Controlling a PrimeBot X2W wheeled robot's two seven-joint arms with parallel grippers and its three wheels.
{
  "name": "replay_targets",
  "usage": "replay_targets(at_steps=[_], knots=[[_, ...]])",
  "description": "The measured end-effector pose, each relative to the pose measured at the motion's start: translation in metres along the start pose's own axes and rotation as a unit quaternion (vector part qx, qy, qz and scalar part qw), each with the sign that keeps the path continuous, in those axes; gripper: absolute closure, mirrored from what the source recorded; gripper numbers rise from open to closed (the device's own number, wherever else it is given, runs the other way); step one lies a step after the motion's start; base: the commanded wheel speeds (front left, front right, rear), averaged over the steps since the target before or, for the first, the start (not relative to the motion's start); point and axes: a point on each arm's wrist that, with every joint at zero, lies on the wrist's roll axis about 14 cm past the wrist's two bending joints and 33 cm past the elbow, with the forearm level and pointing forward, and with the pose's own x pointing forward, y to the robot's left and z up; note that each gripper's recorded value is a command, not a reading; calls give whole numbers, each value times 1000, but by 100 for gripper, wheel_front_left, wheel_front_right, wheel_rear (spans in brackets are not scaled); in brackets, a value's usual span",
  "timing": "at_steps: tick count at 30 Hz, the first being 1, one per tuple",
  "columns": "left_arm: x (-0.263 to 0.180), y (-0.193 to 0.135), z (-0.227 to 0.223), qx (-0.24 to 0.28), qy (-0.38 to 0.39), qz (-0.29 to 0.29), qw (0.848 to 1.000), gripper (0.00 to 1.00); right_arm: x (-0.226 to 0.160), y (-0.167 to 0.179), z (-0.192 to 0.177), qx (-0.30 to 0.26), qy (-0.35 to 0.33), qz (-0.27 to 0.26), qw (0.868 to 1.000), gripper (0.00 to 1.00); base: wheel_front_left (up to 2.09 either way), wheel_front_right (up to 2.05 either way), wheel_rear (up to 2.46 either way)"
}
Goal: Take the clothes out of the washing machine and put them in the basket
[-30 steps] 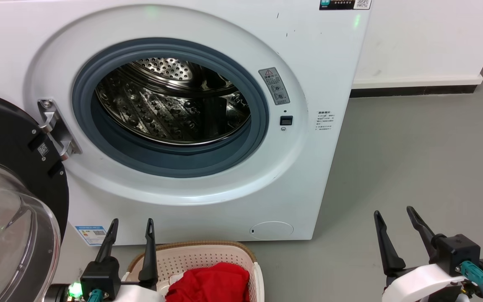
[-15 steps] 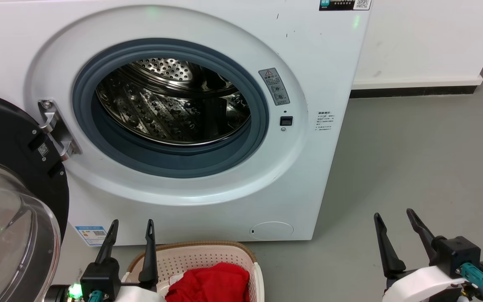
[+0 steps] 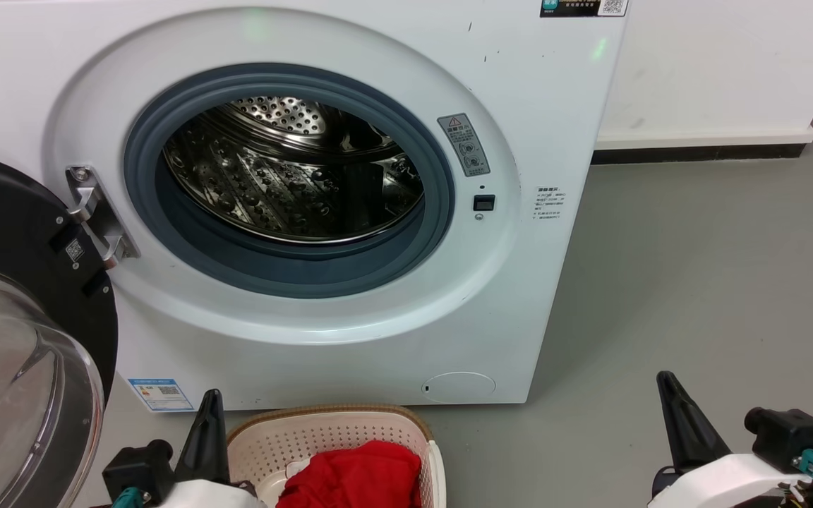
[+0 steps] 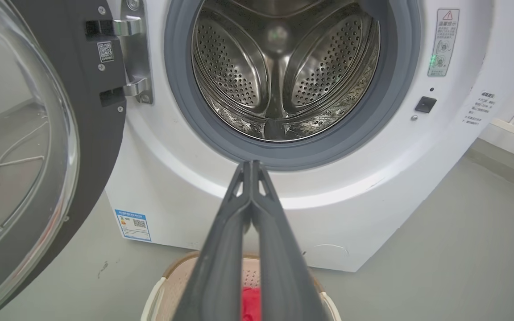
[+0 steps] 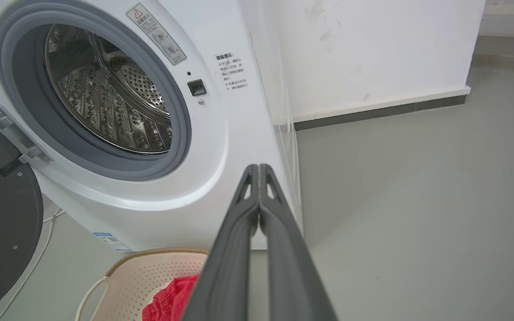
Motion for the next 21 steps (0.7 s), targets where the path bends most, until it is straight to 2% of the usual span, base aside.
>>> replay_targets(at_steps=[11,21], knots=[[4,6,-3,-105,17,16,994,100,4,-5,1,101,-3,-8,995,100,0,0,0],[8,11,-4,-190,26,28,981,100,10,-8,4,182,-9,-12,983,100,0,0,0]])
